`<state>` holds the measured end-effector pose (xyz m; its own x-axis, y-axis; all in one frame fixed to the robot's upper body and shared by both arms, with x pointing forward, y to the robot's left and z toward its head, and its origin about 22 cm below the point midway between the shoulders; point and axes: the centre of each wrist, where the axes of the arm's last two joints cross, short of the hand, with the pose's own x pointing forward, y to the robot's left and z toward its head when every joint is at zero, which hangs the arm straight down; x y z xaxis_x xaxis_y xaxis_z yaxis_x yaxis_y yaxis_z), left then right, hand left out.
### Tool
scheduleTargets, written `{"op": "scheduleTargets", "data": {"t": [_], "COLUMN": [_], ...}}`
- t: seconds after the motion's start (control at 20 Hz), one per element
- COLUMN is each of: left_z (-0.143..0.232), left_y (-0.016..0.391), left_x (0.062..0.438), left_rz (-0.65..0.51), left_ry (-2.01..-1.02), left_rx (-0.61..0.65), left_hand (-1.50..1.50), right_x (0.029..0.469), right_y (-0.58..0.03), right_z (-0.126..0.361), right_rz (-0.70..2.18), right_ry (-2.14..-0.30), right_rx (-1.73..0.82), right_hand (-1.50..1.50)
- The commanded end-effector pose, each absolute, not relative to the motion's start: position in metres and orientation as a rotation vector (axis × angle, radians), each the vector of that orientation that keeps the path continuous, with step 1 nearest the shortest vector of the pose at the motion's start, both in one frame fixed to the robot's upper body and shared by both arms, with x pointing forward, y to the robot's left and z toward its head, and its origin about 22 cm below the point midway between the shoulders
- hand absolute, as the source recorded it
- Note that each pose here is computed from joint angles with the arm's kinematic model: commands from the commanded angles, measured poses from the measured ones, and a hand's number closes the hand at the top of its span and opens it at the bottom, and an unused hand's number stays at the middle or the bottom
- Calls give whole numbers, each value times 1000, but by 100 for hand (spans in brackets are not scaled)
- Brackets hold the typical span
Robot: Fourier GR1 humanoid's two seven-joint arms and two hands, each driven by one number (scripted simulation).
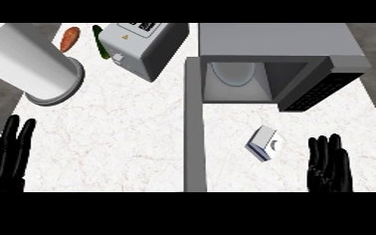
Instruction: Pick up the milk, place it into the microwave and close the microwave
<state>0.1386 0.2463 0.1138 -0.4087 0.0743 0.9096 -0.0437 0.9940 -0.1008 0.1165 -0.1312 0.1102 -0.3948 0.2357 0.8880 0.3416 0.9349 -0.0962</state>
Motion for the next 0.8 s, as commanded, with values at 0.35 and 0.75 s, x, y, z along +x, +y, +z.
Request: {"op": "scheduleTargets", "data": {"t": [0.35, 0.75], "left_z": [95, 85], "left_y": [272, 281], "left_x": [90, 56], "left_rz": [145, 141], "left_ry": [-1986, -1984], "left_rx": [-16, 0], "left_hand": [-150, -150], "right_x": [118, 139], "right_y": [-99, -116], "right_z": [86, 52], "right_rz": [-93, -103], "right_ry": [-1953, -1873], "right_rx": [-545, -607], "right_hand": [-150, -150]}}
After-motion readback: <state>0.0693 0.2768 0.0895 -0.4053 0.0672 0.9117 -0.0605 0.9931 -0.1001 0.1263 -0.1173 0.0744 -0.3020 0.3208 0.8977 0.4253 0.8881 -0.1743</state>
